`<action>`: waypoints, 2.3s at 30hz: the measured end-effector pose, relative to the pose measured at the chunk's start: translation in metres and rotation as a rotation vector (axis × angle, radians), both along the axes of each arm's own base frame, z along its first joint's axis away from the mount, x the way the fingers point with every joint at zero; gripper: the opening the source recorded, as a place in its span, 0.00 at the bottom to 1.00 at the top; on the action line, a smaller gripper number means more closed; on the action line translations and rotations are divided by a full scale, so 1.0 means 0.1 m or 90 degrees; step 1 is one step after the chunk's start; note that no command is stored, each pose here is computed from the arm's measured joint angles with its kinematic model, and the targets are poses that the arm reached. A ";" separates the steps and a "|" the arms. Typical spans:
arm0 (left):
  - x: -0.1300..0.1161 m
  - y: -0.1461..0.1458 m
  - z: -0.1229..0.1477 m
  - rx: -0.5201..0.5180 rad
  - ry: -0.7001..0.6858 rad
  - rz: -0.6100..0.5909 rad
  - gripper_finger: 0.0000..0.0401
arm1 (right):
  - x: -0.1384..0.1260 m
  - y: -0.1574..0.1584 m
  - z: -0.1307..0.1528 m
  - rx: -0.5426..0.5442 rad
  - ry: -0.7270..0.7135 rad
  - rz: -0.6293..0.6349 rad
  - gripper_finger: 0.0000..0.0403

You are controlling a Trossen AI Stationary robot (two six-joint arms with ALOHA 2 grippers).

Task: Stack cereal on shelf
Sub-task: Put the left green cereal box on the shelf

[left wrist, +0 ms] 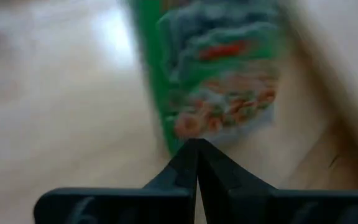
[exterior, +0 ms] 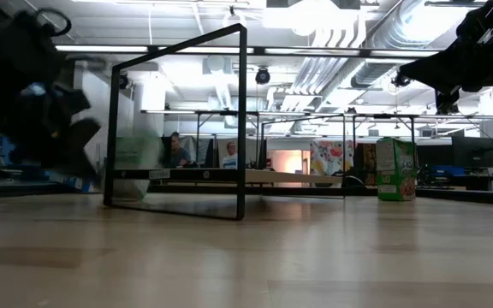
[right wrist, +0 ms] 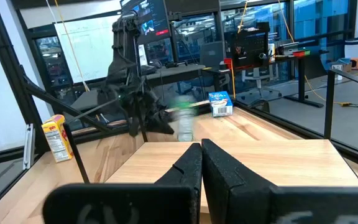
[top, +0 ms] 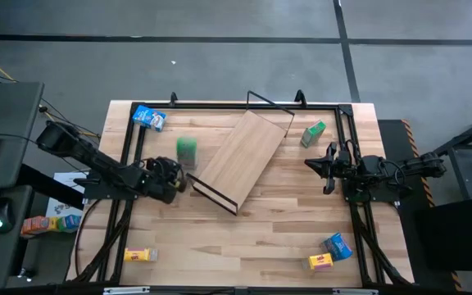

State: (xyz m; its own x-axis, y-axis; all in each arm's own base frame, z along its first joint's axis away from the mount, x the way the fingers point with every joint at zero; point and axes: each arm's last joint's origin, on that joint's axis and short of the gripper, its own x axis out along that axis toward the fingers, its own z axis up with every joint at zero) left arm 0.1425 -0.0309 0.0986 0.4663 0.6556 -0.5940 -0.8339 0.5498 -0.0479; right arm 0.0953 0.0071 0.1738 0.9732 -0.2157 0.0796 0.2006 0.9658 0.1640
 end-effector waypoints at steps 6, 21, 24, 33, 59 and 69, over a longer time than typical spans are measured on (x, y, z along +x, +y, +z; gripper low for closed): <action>-0.02 -0.07 -0.12 -0.007 0.003 0.012 0.00 | 0.00 0.00 -0.01 -0.001 0.004 0.000 0.00; -0.01 -0.09 0.01 0.004 -0.046 -0.006 0.00 | 0.00 0.00 -0.01 -0.002 0.010 0.000 0.00; 0.00 -0.09 0.07 0.009 -0.062 -0.016 0.00 | 0.00 0.00 -0.01 -0.002 0.009 0.000 0.00; 0.00 -0.05 0.19 0.024 -0.082 -0.029 0.00 | 0.00 0.00 -0.01 -0.002 0.010 0.000 0.00; 0.00 -0.02 0.22 0.043 -0.069 -0.039 0.00 | 0.00 0.00 -0.01 -0.002 0.009 0.000 0.00; 0.11 -0.13 0.42 -0.035 0.028 -0.242 0.02 | 0.00 0.00 -0.01 -0.002 0.009 0.000 0.00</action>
State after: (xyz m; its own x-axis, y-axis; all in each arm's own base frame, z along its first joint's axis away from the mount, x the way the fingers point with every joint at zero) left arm 0.1539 -0.0442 0.1410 0.6437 0.4073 -0.6478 -0.5727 0.8179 -0.0549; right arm 0.0954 0.0071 0.1724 0.9742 -0.2158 0.0662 0.2033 0.9662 0.1583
